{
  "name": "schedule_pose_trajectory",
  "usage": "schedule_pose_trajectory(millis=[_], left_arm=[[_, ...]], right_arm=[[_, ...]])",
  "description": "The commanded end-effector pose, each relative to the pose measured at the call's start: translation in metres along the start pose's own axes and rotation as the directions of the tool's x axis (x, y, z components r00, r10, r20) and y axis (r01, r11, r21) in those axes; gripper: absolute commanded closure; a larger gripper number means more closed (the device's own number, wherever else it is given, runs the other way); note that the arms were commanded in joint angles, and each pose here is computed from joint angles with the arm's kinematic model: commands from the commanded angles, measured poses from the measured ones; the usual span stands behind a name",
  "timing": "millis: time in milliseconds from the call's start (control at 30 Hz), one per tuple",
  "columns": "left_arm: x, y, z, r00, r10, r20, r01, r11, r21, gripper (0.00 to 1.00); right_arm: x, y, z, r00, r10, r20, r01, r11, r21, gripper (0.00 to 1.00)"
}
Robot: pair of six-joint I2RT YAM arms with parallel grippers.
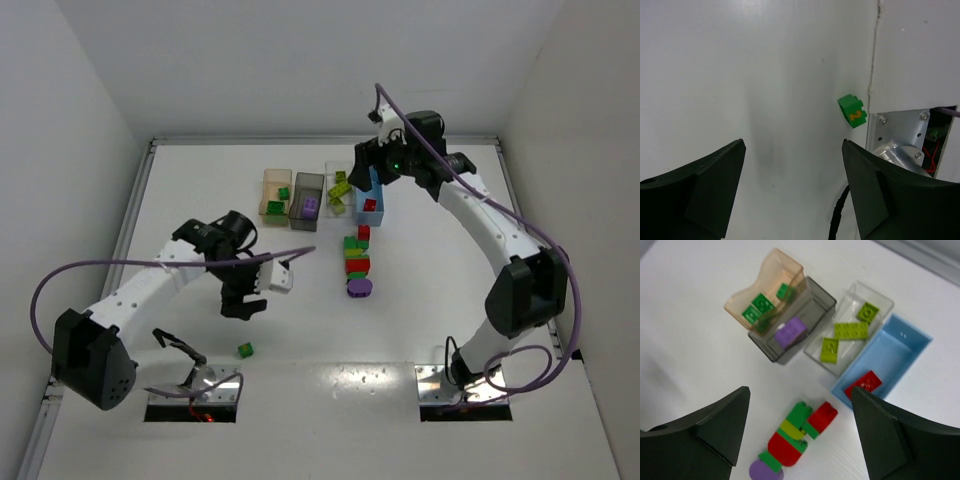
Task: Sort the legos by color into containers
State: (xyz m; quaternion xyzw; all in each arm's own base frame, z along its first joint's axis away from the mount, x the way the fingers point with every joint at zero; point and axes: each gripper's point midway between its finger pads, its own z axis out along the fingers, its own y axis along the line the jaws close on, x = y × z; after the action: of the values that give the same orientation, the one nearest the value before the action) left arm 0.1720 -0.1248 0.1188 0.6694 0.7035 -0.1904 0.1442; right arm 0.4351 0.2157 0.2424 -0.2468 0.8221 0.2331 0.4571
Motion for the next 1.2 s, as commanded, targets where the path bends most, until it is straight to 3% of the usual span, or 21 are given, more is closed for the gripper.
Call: schedule_pose_trajectory(millis=[0,100,233,467,533,767,867,900,1033,1167], left_arm=[[0.005,-0.014,0.005,0.987,0.151,-0.048,-0.151,0.988,-0.003,0.16],[0.004,-0.029,0.011,0.955,0.292,-0.052,-0.291,0.957,0.022,0.16],[0.026,-0.045,0.022,0.874,0.481,-0.075,-0.472,0.875,0.107,0.17],[0.034,-0.054,0.034,0.76,0.649,-0.038,-0.636,0.754,0.163,0.17],[0.035,-0.058,0.037,0.737,0.676,-0.014,-0.663,0.726,0.181,0.17],[0.047,-0.076,0.049,0.587,0.807,0.073,-0.793,0.554,0.256,0.24],[0.053,-0.08,0.054,0.553,0.828,0.089,-0.814,0.516,0.266,0.24],[0.051,-0.078,0.054,0.511,0.855,0.089,-0.84,0.475,0.263,0.24],[0.047,-0.075,0.062,0.45,0.888,0.096,-0.877,0.419,0.237,0.24],[0.047,-0.074,0.07,0.423,0.9,0.106,-0.889,0.39,0.241,0.24]], right_arm=[[0.02,-0.015,-0.012,0.999,-0.022,-0.043,0.025,0.998,0.056,0.18],[0.025,-0.022,-0.025,0.999,-0.023,-0.041,0.027,0.996,0.085,0.18],[0.026,-0.032,-0.037,0.999,-0.02,-0.031,0.023,0.993,0.112,0.18],[0.035,-0.046,-0.049,0.999,0.005,-0.033,0.0,0.989,0.147,0.18],[0.039,-0.049,-0.053,0.999,0.014,-0.039,-0.008,0.988,0.155,0.18],[0.042,-0.063,-0.065,0.999,0.039,-0.028,-0.034,0.983,0.178,0.18],[0.044,-0.066,-0.068,0.998,0.054,-0.024,-0.049,0.981,0.189,0.18],[0.04,-0.063,-0.071,0.999,0.048,-0.012,-0.045,0.982,0.181,0.18],[0.047,-0.069,-0.075,0.997,0.071,-0.016,-0.067,0.978,0.196,0.18],[0.052,-0.072,-0.082,0.996,0.087,-0.018,-0.081,0.976,0.204,0.18]])
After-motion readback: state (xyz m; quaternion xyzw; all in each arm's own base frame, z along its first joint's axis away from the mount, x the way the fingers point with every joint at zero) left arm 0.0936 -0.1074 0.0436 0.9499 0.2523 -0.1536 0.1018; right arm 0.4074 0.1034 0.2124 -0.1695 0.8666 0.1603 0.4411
